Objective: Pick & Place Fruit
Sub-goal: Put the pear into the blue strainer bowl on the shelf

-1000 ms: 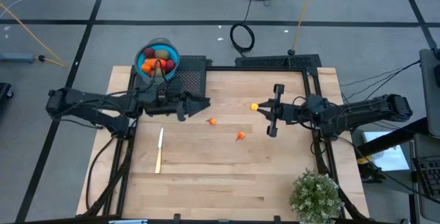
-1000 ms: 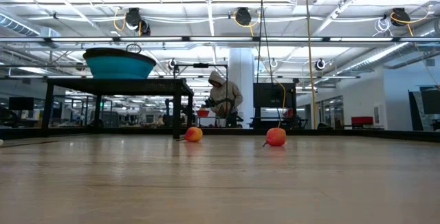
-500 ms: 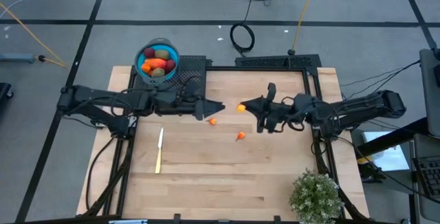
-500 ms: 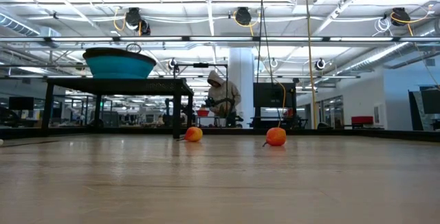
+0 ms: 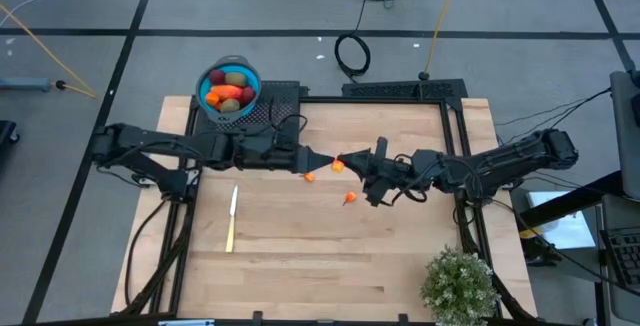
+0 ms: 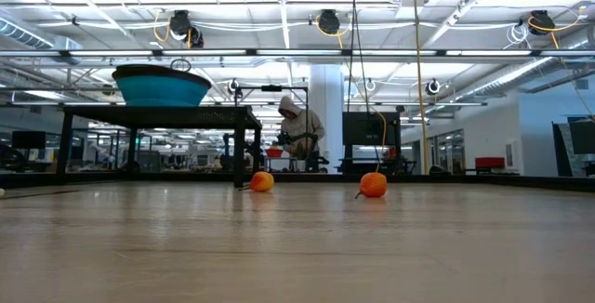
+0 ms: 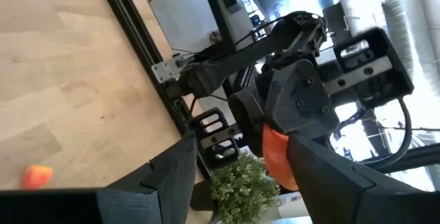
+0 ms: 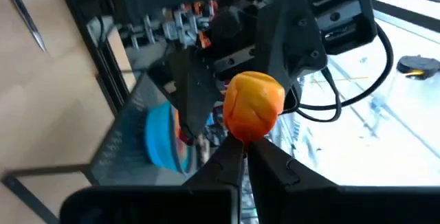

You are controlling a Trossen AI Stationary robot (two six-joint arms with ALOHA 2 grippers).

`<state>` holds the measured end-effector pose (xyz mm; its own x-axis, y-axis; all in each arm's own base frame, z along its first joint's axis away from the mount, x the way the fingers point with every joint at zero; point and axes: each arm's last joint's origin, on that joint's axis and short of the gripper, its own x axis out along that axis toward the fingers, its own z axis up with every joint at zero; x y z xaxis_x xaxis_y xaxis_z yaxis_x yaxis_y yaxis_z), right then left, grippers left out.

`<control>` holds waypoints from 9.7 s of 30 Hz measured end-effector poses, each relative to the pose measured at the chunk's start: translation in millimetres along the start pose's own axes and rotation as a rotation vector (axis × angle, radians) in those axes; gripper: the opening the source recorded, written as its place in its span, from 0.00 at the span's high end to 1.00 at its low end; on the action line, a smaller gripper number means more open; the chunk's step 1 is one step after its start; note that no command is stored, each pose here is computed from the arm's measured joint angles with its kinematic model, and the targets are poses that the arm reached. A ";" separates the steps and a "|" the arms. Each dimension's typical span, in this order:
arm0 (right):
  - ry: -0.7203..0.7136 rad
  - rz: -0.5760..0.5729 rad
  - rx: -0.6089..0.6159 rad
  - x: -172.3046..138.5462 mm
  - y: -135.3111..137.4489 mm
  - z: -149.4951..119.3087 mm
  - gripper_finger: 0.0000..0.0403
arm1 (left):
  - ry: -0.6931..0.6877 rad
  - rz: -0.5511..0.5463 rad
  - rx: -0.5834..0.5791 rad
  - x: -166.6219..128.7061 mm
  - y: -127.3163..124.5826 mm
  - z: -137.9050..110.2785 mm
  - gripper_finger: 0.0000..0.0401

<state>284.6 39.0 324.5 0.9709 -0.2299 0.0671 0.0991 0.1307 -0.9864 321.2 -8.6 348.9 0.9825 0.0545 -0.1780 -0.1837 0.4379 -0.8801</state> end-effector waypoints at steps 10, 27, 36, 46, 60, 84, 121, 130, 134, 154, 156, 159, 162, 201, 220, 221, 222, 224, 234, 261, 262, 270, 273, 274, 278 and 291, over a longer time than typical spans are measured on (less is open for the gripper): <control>0.078 0.010 -0.072 5.7 3.8 2.8 0.99 | 0.015 0.035 0.001 -1.8 3.1 -0.1 0.43; 0.096 0.032 -0.147 -7.2 6.9 24.6 0.99 | 0.005 0.068 0.004 -4.5 6.3 3.6 0.43; 0.129 0.047 -0.163 -9.2 8.8 26.4 0.99 | -0.005 0.047 -0.008 -4.7 3.3 2.6 0.43; 0.142 0.063 -0.179 -7.2 10.0 22.0 0.99 | 0.033 -0.037 -0.030 -2.8 -7.3 -10.1 0.43; 0.114 0.077 -0.203 2.4 19.5 21.2 0.99 | 0.017 -0.046 -0.057 11.0 -3.2 -16.2 0.43; 0.143 0.047 -0.190 8.9 18.1 13.4 0.99 | 0.063 -0.028 -0.046 14.0 3.6 -12.5 0.43; 0.140 0.052 -0.189 8.6 18.8 13.6 0.99 | 0.113 -0.045 -0.033 14.0 5.4 -9.7 0.56; 0.142 0.033 -0.077 8.4 17.2 13.8 0.99 | 0.112 -0.048 -0.022 14.0 5.1 -9.6 0.79; 0.139 0.030 -0.052 8.1 17.3 14.8 0.94 | 0.111 -0.051 -0.015 13.9 4.9 -9.5 0.81; 0.225 0.072 0.100 6.5 25.0 12.9 0.72 | 0.129 -0.050 0.000 13.4 3.6 -14.5 0.79; 0.290 0.073 0.100 5.9 26.7 10.7 0.71 | 0.130 -0.041 0.007 13.5 4.7 -13.8 0.79; 0.376 0.048 0.140 4.9 26.9 8.2 0.72 | 0.125 -0.028 0.018 13.8 7.1 -11.2 0.79; 0.420 0.017 0.198 2.3 23.2 6.3 0.72 | 0.120 -0.013 0.021 14.1 9.6 -8.3 0.79; 0.086 0.446 1.212 -106.7 -37.2 -36.4 1.00 | -0.269 0.913 0.524 -133.5 52.2 86.5 0.79; 0.027 0.464 1.226 -141.9 -49.9 -48.0 1.00 | -0.148 1.213 0.324 -164.2 101.0 118.0 0.79; 0.027 0.464 1.226 -142.0 -49.9 -48.0 1.00 | -0.136 1.219 0.304 -164.1 104.2 119.4 0.79; 0.027 0.463 1.226 -141.8 -49.9 -48.1 1.00 | -0.126 1.219 0.290 -163.9 106.6 120.9 0.79; 0.028 0.463 1.224 -141.8 -49.8 -48.1 1.00 | -0.106 1.213 0.265 -162.3 111.2 123.8 0.79; 0.029 0.460 1.224 -141.8 -49.9 -48.1 1.00 | -0.076 1.222 0.233 -159.2 120.3 129.2 0.79; 0.022 0.458 1.226 -132.3 -48.4 -44.2 1.00 | -0.170 0.918 0.262 -183.8 57.1 115.9 0.51; 0.026 0.463 1.224 -131.1 -47.5 -43.8 0.99 | -0.154 0.887 0.259 -182.9 53.2 110.8 0.52; 0.046 0.481 1.215 -125.5 -43.5 -41.9 0.99 | 0.015 0.740 0.205 -168.7 30.6 66.0 0.66; 0.045 0.481 1.216 -125.6 -43.5 -41.9 0.99 | 0.073 0.705 0.171 -161.1 24.4 51.1 0.71; 0.045 0.481 1.215 -125.6 -43.5 -41.9 0.99 | 0.092 0.697 0.159 -158.1 22.8 46.2 0.73; 0.050 0.492 1.185 -126.2 -42.2 -42.4 0.99 | 0.150 0.679 0.099 -146.0 17.4 28.6 0.79; 0.044 0.500 1.166 -151.8 -47.4 -52.3 0.99 | 0.303 0.758 0.039 -103.1 16.6 -21.5 0.99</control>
<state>121.1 17.3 353.2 0.9520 0.0605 -0.3002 -0.1203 0.9753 -0.1850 216.2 -26.3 343.2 0.5403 0.1058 -0.8348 -0.7883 0.4108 -0.4582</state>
